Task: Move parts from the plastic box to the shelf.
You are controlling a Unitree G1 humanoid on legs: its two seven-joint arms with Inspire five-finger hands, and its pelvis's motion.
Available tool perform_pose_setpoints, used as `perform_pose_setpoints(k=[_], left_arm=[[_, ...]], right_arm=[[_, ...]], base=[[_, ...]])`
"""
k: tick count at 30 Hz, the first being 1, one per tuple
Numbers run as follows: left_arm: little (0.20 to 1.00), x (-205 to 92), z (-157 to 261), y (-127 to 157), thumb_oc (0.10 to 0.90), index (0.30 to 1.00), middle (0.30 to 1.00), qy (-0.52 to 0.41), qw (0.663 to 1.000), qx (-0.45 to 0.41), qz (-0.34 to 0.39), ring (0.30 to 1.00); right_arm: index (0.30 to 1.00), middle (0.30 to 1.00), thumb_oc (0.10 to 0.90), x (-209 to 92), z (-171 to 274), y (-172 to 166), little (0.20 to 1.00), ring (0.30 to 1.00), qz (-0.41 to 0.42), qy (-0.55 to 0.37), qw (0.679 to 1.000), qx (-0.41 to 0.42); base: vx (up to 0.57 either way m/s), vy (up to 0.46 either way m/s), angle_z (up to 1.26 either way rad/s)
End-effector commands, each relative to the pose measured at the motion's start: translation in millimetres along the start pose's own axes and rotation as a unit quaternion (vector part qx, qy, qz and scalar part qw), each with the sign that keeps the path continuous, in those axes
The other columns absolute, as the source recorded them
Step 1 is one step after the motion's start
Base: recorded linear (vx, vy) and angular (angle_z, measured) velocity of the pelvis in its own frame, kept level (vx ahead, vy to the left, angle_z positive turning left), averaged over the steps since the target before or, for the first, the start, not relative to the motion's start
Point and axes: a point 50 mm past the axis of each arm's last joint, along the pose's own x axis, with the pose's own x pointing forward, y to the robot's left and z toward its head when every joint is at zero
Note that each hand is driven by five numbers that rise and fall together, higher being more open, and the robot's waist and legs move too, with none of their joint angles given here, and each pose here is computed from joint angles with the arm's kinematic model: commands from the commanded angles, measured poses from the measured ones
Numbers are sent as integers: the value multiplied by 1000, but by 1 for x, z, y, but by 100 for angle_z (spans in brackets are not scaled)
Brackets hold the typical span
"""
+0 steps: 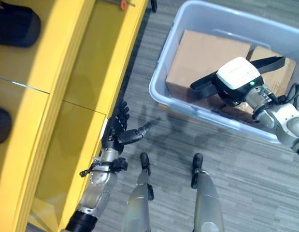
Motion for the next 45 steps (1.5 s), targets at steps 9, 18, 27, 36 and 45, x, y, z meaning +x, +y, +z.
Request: perform_pose_setpoints(k=[9, 18, 27, 36, 45], left_arm=[[1000, 10, 37, -17, 900, 1000, 1000, -99, 988, 82, -91, 1000], [1000, 29, 61, -24, 900, 1000, 1000, -189, 913, 344, -106, 1000], [1000, 30, 65, -44, 900, 1000, 1000, -243, 863, 423, -127, 1000], [1000, 25, 63, -56, 900, 1000, 1000, -258, 853, 429, -149, 1000], [1000, 26, 56, -61, 900, 1000, 1000, -250, 858, 425, -146, 1000]], right_arm=[[300, 300, 400, -8, 0, -59, 300, 300, -120, -33, 992, 22], [300, 300, 400, -28, 41, -23, 300, 300, -97, -75, 968, 217], [300, 300, 400, -23, 63, -19, 300, 300, -106, -101, 954, 261], [300, 300, 400, -22, 67, -19, 300, 300, -113, -104, 952, 264], [300, 300, 400, -20, 74, -21, 300, 300, -125, -111, 946, 278]], base=[[92, 35, 2], [92, 52, -14], [27, 30, -21], [0, 0, 0], [3, -5, -1]])
